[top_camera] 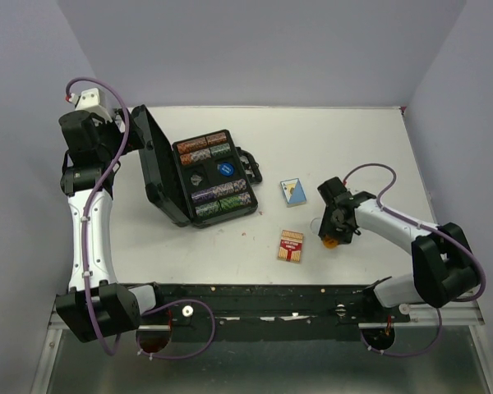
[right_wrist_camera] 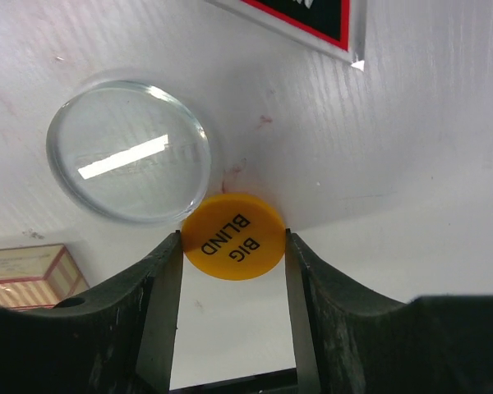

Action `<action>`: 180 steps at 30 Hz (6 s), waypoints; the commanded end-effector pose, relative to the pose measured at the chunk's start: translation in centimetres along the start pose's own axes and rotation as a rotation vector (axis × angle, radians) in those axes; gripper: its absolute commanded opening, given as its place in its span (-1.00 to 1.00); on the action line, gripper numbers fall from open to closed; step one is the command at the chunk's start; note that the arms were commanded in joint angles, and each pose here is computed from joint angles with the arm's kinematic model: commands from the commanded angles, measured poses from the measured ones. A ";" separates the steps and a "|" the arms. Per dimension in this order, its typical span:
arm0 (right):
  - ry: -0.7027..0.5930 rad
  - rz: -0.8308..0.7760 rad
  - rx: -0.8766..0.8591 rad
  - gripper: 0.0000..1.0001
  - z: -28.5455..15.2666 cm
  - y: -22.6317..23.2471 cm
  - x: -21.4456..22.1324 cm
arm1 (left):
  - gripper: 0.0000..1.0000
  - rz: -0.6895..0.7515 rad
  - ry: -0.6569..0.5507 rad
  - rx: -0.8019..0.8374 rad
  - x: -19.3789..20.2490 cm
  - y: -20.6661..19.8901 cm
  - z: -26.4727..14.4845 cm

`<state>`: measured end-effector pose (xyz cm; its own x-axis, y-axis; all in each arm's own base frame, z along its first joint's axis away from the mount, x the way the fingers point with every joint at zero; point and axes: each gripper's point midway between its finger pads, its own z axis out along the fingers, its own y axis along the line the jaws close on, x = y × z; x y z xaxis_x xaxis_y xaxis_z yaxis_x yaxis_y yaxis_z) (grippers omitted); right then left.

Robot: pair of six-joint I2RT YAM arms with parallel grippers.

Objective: Pack up texas hold em set

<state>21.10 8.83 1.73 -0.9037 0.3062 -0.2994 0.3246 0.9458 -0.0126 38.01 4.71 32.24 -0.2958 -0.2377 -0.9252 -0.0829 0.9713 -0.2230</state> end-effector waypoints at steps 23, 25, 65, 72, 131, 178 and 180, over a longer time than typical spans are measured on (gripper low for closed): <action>-0.183 -0.363 -0.313 -0.16 -2.4 16.8 -10.6 | 0.97 0.017 -0.027 -0.079 -1.3 0.6 -2.6; -0.189 -0.423 -0.340 -0.16 -2.6 19.7 -11.0 | 0.97 0.023 -0.024 -0.081 -1.2 0.6 -2.8; -0.230 -0.652 -0.801 -0.24 -5.0 46.6 -6.2 | 0.97 0.125 0.029 -0.055 1.5 -0.7 -3.9; -0.238 -0.633 -0.793 -0.27 -4.1 47.2 -6.1 | 0.97 0.097 0.043 -0.029 2.7 -1.5 -4.3; -0.430 -0.667 -0.526 0.53 -0.6 45.2 -9.8 | 0.97 0.162 0.050 -0.065 3.9 -1.3 -5.5; -0.356 -0.837 -0.560 -0.06 0.5 43.8 -7.6 | 0.97 0.158 0.081 -0.080 5.0 -0.9 -5.3; -0.350 -0.852 -0.543 -0.06 1.1 43.4 -7.4 | 0.97 0.156 0.084 -0.079 5.1 -0.9 -5.2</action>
<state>43.55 51.15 6.94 -0.5626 -0.3151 -0.7643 -0.6261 0.7662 0.1450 31.67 2.23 29.67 -0.3857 -0.0938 -0.9178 -0.0875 0.9941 -0.0649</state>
